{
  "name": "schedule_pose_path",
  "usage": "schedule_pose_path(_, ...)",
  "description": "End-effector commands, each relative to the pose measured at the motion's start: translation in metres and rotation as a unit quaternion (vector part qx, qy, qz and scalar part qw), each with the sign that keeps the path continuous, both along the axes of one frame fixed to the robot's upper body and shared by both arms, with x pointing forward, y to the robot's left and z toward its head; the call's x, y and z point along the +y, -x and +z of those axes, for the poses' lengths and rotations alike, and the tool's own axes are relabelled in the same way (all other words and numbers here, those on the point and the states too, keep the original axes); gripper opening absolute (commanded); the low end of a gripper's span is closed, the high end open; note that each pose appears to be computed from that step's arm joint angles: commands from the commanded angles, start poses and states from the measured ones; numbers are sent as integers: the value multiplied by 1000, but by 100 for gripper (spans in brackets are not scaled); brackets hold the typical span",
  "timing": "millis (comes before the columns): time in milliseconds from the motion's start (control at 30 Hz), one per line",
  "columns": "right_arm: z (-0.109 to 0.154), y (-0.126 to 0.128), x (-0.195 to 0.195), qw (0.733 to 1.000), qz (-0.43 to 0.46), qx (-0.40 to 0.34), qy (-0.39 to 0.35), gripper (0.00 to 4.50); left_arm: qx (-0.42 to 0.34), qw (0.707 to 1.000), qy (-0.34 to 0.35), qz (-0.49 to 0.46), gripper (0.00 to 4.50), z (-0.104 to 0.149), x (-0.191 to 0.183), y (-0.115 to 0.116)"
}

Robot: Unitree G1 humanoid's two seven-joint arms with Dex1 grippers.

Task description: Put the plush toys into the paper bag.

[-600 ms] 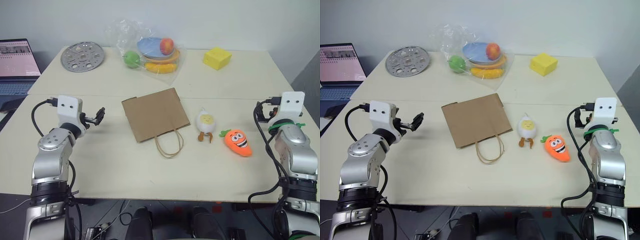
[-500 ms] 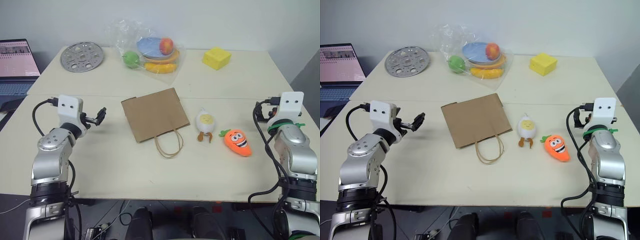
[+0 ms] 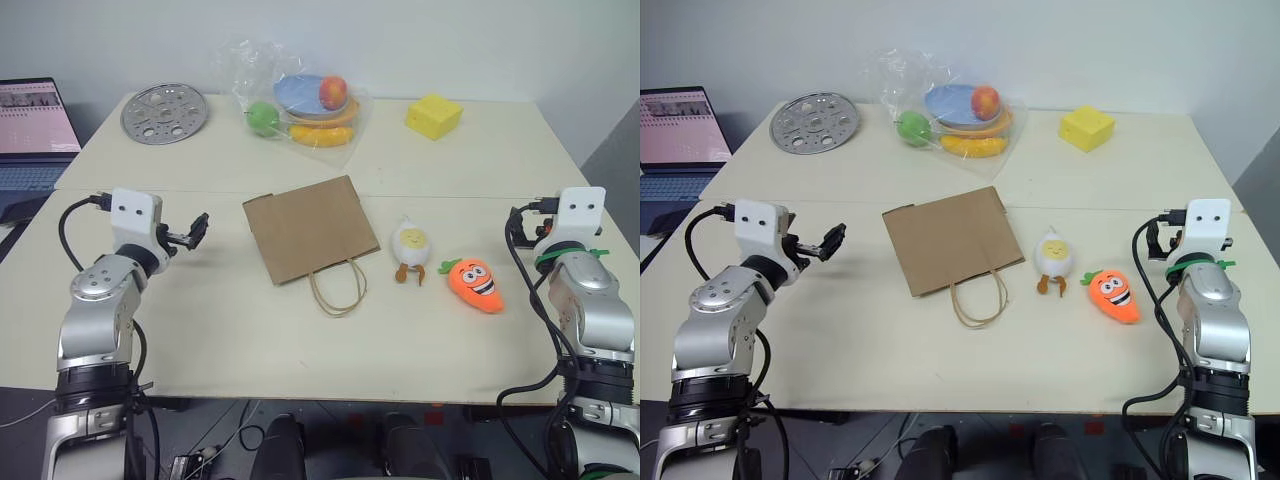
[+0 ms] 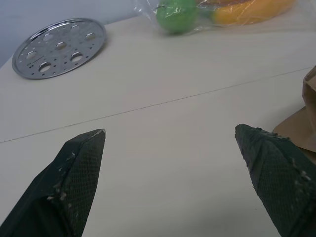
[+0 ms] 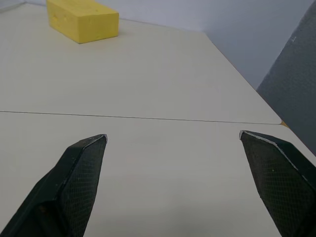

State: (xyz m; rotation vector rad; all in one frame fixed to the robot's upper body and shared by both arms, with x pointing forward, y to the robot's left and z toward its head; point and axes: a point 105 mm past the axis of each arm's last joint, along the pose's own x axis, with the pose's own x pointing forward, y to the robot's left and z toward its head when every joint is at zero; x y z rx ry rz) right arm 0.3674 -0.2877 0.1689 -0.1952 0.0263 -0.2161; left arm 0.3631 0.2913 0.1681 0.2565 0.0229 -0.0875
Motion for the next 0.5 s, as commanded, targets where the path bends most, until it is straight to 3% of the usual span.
schedule_pose_path(33,16,1,2,1000,8,-27,11,450,-34,999,-9,-1,449,22,4,3)
schedule_pose_path(333,33,3,-21,999,21,-23,44,450,-24,999,8,-26,449,19,6,6)
schedule_pose_path(500,38,5,-16,997,60,-21,39,450,-30,995,2,-100,449,36,-9,8)
